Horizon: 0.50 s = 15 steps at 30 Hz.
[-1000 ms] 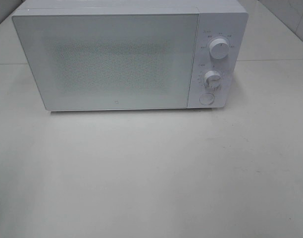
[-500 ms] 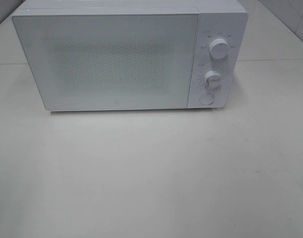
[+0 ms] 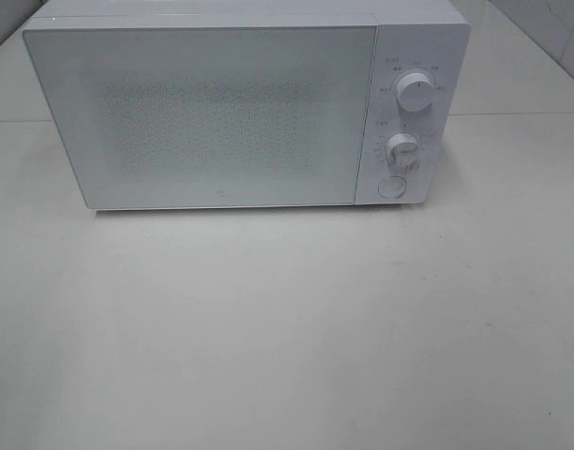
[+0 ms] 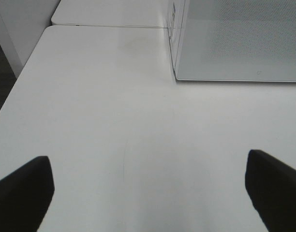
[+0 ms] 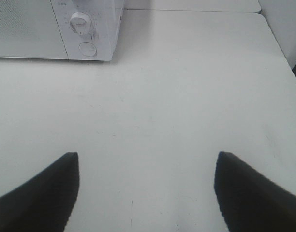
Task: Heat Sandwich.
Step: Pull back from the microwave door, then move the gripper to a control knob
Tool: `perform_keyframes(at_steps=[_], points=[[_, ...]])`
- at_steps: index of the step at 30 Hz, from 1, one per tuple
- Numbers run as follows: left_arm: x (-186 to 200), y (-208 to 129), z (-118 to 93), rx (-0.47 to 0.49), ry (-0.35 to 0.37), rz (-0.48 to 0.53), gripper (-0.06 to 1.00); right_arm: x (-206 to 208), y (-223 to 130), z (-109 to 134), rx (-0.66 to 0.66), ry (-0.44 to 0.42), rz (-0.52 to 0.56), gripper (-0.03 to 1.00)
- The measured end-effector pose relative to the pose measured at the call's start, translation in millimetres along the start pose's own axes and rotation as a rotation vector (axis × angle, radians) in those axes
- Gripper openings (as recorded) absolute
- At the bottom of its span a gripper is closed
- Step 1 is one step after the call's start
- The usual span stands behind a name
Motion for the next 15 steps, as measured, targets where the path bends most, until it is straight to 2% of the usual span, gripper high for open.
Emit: perform_keyframes(at_steps=[15], points=[[0.1,0.0,0.1,0.001,0.003,-0.001,0.99,0.0,0.0,0.0,0.0,0.0,0.0,0.75]])
Point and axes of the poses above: a point on each arm's last joint axis where the gripper is mounted, x pointing back along that axis away from the gripper, z along the wrist's bending axis when the last joint is at zero, y = z × x, the point moved 4 cm from there along -x, pointing out along that axis toward the gripper, and after that the axes turned 5 degrees about x, right-handed, at the moved point
